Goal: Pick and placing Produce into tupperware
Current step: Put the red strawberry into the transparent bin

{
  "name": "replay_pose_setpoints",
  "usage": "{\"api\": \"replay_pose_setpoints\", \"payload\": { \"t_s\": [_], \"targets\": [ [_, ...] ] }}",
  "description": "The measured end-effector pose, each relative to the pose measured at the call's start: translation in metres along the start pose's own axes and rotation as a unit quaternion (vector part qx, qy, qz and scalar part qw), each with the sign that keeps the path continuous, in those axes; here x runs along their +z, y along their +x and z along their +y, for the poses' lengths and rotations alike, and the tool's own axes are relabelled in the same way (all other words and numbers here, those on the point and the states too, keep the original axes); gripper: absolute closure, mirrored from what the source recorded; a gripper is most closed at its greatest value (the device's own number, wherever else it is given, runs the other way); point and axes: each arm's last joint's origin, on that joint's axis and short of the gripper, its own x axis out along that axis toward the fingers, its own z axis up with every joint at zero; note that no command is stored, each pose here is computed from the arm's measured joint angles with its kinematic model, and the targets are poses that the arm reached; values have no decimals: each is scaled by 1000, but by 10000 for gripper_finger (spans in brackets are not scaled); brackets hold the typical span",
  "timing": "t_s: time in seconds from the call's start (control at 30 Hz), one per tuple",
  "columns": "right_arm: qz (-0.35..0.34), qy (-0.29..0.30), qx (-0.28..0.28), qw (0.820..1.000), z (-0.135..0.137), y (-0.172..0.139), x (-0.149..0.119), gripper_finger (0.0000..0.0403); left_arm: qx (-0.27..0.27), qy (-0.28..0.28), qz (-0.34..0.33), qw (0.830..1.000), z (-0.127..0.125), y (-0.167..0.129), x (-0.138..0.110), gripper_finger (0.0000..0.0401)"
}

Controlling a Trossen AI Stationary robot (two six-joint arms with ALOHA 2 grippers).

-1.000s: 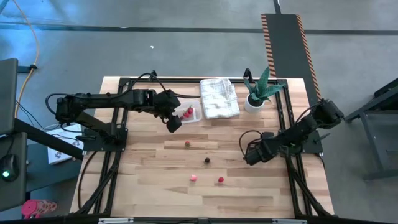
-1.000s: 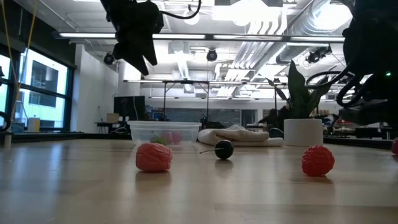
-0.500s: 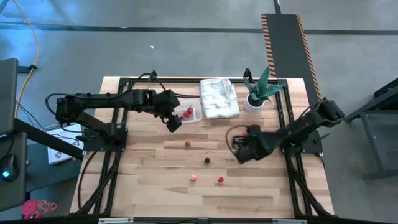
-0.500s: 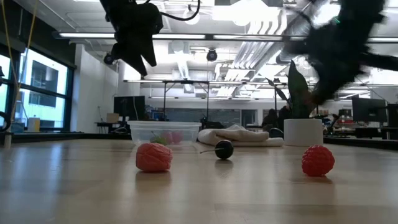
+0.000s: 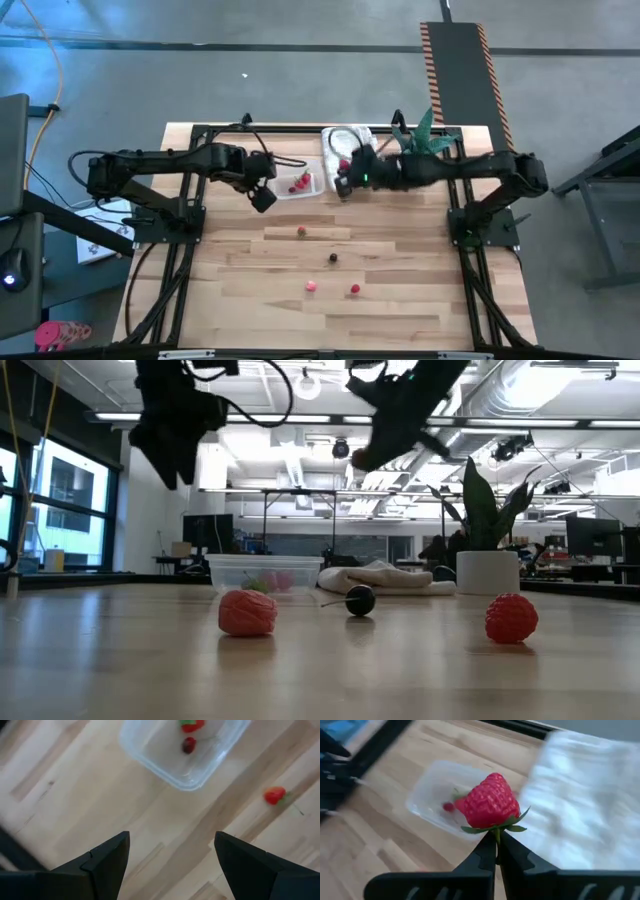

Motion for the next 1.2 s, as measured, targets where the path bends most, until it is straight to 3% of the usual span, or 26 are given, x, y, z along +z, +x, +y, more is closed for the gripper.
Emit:
{"api": "replay_pose_setpoints", "payload": {
  "t_s": [0.2, 0.33, 0.43, 0.57, 0.8, 1.03, 1.2],
  "targets": [
    [5, 0, 49, 999, -23, 34, 20, 403, -9, -42, -55, 998, 2, -28, -20, 119],
    [9, -1, 121, 993, -21, 63, 27, 403, -22, -79, -89, 993, 5, -43, -31, 119],
    [40, -16, 142, 989, -12, 89, 25, 403, -25, -98, -102, 990, 6, -48, -36, 119],
    [86, -53, 142, 985, 2, 119, 22, 403, -23, -109, -106, 988, 6, -49, -36, 119],
    [153, -145, 90, 973, 23, 153, 29, 403, -19, -117, -105, 987, 5, -47, -35, 119],
    [190, -204, 75, 957, 34, 162, 39, 399, -18, -121, -106, 987, 5, -47, -35, 119],
    [205, -218, 69, 952, 37, 161, 43, 358, -17, -121, -108, 987, 5, -47, -35, 119]
  ]
}}
